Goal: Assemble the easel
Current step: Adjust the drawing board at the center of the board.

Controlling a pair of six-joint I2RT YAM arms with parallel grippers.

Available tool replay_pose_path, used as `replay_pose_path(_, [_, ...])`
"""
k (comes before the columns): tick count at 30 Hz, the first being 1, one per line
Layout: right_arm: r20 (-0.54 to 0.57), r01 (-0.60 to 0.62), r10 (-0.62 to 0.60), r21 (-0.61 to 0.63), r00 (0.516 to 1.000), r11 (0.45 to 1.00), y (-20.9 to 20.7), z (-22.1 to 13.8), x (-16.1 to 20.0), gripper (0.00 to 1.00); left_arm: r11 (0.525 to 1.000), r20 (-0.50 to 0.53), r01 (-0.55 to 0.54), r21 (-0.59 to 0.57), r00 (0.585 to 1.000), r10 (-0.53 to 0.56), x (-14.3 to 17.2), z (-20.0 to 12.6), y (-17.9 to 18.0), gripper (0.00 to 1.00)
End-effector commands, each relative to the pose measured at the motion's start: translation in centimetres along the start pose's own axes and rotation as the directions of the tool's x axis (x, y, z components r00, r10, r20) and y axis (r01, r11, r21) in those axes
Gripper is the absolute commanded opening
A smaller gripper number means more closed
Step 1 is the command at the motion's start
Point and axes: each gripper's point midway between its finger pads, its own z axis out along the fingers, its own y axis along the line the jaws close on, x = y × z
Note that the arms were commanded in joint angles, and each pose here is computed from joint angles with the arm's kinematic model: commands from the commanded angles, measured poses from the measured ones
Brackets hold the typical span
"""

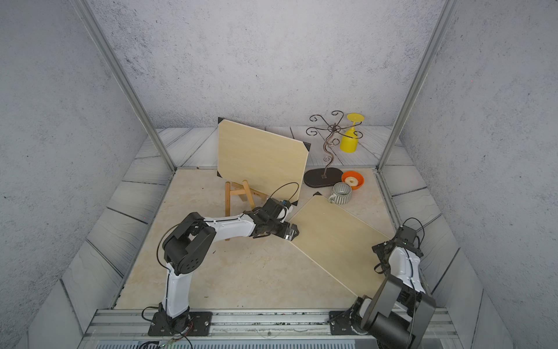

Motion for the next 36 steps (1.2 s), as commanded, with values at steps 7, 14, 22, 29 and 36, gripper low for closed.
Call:
replay_pose_path(7, [-0.069,0.008,-0.011,-0.043,0.998,0.999,0.9,2.1,-0.7,0.99,0.993,-0.146,0.046,0.107,0.989,-0.03,6.5,-1.2,-3.9,0.96])
replay_pose_path(14, [-0.108,0.057,-0.066,-0.086,0.992,0.995,1.6,1.8,-0.2,0.99,0.99,-0.116,0.058,0.129,0.992,-0.043,7.0,-3.0,-6.0,0.94])
replay_pose_path(22, [-0.057,-0.005,0.003,-0.03,0.998,1.0,-0.3,0.3,-1.3,0.99,0.99,-0.053,0.141,-0.01,0.989,-0.142,4.2,-5.3,-3.3,0.94])
replay_pose_path(29, [-0.077,-0.033,0.031,-0.031,0.997,0.999,-0.7,0.7,-1.9,0.99,0.978,0.009,0.194,-0.078,0.981,-0.193,2.3,-5.1,-0.8,0.93])
replay_pose_path(36, [-0.139,-0.02,0.009,-0.076,0.99,0.997,0.5,1.1,-1.4,0.99,0.953,0.108,0.233,-0.195,0.971,-0.215,1.6,-5.2,2.4,0.93])
